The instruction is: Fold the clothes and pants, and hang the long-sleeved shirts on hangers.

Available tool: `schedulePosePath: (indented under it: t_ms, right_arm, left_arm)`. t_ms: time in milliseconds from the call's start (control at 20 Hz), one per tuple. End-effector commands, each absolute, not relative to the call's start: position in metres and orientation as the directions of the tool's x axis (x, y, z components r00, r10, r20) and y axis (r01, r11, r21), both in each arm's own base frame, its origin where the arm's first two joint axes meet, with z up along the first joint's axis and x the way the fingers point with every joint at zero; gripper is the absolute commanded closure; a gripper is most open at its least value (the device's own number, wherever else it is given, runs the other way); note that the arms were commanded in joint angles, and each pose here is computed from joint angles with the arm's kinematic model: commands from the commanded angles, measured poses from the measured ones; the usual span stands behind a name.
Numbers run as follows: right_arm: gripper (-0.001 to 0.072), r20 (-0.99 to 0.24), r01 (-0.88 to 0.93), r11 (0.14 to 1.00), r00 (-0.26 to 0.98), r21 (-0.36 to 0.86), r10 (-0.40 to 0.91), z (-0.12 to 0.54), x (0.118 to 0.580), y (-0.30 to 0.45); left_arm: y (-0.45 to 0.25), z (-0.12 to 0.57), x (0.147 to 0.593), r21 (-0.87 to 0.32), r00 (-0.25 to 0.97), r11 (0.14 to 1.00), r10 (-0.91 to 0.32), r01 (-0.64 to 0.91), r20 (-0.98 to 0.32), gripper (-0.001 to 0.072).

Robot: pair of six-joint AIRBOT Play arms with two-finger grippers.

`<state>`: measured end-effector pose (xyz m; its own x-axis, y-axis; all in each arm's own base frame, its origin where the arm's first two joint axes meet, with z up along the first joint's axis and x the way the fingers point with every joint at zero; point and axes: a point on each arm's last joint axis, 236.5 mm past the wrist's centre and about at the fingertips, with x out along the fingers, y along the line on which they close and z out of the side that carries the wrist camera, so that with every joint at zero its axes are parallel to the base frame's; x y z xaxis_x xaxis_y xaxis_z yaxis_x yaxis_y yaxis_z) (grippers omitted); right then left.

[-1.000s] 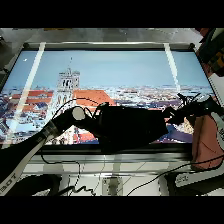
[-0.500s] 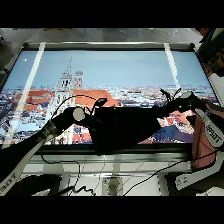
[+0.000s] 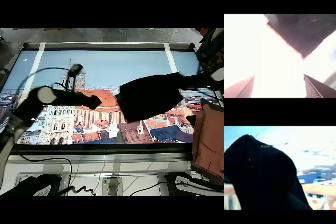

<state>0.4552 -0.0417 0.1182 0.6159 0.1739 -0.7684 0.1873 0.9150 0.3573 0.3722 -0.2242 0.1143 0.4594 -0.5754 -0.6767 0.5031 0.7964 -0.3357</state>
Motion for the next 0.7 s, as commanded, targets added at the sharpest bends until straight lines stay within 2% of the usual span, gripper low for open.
schedulePosePath:
  t_ms: [0,200,350,450,500,650]
  right_arm:
    - [0.0676,-0.790,0.612,0.731,0.590,0.301,-0.168,0.177,0.377,-0.143]
    - [0.0676,-0.858,0.913,0.321,0.365,0.253,-0.362,0.193,0.250,-0.211]
    - [0.0675,-0.869,0.952,-0.055,0.251,0.302,-0.425,0.205,0.177,-0.228]
    - [0.0663,-0.875,0.903,-0.264,0.198,0.338,-0.442,0.211,0.143,-0.227]
    - [0.0663,-0.875,0.871,-0.348,0.168,0.347,-0.455,0.214,0.127,-0.227]
    - [0.0662,-0.877,0.820,-0.466,0.086,0.332,-0.473,0.217,0.094,-0.225]
  left_arm:
    - [-0.179,0.176,0.381,-0.278,0.611,0.835,-0.540,0.474,-0.580,0.0019]
    - [-0.172,0.212,0.365,-0.252,0.664,0.835,-0.543,0.489,-0.513,0.0019]
    - [-0.172,0.222,0.360,-0.251,0.674,0.832,-0.550,0.495,-0.493,0.0019]
    - [-0.174,0.223,0.359,-0.268,0.670,0.826,-0.560,0.496,-0.487,0.0019]
    - [-0.176,0.224,0.358,-0.278,0.667,0.822,-0.567,0.497,-0.482,0.0019]
    - [-0.178,0.226,0.357,-0.294,0.663,0.814,-0.579,0.501,-0.475,0.0019]
